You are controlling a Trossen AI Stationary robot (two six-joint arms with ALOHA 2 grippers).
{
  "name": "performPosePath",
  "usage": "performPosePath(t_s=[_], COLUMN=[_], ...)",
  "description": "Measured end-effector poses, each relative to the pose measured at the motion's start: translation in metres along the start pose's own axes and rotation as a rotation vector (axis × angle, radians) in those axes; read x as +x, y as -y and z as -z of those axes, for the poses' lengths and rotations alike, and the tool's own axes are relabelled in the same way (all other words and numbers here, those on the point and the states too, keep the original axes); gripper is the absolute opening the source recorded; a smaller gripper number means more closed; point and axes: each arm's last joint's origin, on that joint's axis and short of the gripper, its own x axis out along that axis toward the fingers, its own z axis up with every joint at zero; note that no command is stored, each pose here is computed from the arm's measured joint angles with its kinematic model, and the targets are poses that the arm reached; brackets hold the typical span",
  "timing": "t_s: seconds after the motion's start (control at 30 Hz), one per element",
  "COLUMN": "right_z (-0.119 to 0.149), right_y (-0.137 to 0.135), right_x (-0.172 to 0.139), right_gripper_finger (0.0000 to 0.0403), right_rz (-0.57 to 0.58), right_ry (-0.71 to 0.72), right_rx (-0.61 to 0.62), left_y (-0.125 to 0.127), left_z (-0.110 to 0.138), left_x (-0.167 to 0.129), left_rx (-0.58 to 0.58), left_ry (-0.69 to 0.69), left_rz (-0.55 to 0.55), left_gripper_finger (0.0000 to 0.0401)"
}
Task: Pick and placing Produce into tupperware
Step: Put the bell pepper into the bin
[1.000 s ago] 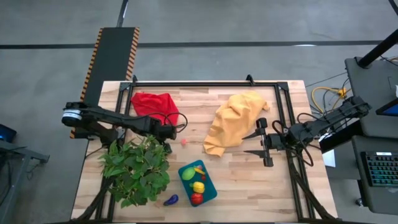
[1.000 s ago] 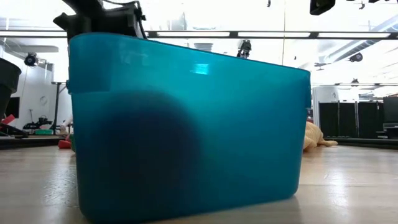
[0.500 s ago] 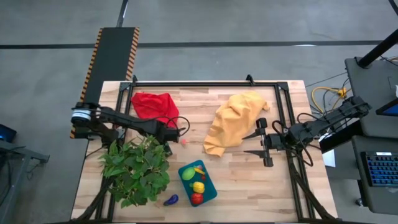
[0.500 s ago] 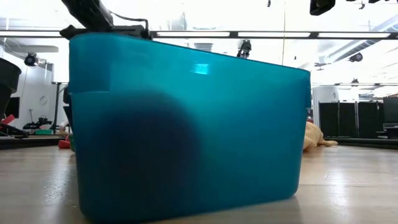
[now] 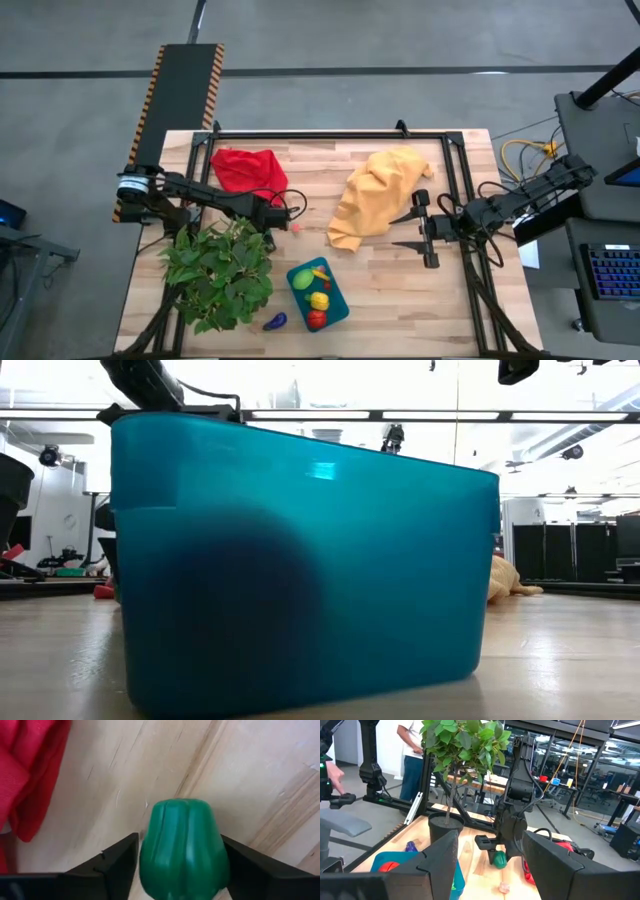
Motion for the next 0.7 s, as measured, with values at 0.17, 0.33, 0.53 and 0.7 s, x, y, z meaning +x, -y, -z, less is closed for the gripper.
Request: performPosePath(t_s=[0.17,0.33,0.53,0.7], right_z=[0.0000,0.0000,-0.0001,-0.0001], right_y=[0.0000,0.0000,0.0000,0.0001], right_x=[0.0000,0.0000,0.0000,0.0000], right_gripper_finger=[0.0215,0.0215,0.0215,0.0215], right_rz=[0.000,0.000,0.000,0.000], right_ry=[0.000,0.000,0.001,0.001], right_rx=[0.000,0.000,0.000,0.001], left_y=[-0.0001,-0.0007,0.0003,0.0009], left_z=[-0.0001,-0.0001,-0.0025,-0.0036], left_x=[-0.0003,-0.0015,-0.0056,-0.0069], left_rx=[0.013,0.049,0.050,0.050], left_ry=[0.003,0.009,0.026,0.028], left_rz=[-0.002,-0.005,0.004,0.009], left_gripper_finger=[0.0183,0.0159,0.0169,0.0170])
